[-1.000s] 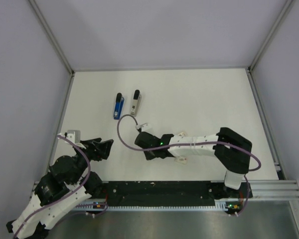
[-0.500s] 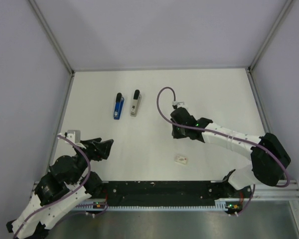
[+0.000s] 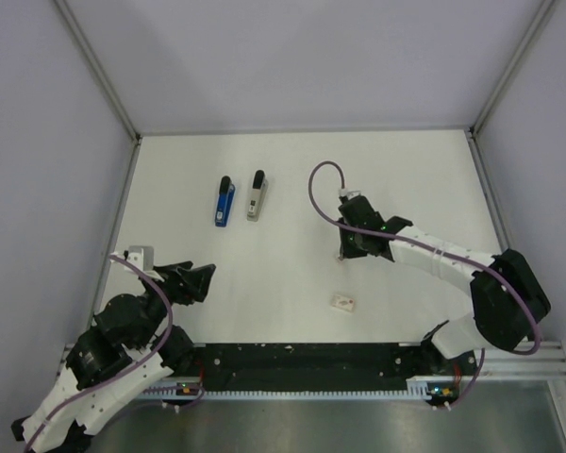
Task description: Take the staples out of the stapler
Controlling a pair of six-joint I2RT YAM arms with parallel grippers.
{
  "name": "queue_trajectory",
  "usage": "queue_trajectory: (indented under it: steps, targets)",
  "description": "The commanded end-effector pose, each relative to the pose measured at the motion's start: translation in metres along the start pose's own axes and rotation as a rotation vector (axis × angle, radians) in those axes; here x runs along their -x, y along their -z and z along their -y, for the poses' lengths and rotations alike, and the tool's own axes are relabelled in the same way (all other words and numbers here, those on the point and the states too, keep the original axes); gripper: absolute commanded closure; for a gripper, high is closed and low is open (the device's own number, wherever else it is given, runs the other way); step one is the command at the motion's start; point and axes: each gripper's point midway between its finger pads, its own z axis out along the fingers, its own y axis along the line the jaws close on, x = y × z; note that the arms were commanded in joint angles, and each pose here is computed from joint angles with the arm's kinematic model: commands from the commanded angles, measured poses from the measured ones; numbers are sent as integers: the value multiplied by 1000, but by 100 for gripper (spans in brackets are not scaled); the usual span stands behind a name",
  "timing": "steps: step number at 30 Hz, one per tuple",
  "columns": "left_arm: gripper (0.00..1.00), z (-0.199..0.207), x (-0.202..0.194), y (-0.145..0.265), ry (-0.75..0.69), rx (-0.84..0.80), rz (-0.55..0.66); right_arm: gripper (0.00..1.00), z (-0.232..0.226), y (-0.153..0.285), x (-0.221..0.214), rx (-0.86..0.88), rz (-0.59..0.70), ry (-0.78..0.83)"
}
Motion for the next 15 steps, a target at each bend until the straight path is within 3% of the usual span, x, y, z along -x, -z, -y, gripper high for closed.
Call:
queue_trajectory:
  steps: [1, 15]
  targets:
    - [26, 4, 2, -4, 1, -6, 5, 86, 3, -12, 5, 15, 1, 3]
    - [26, 3, 2, -5, 0, 1, 1, 86, 6, -39, 1, -5, -26, 33]
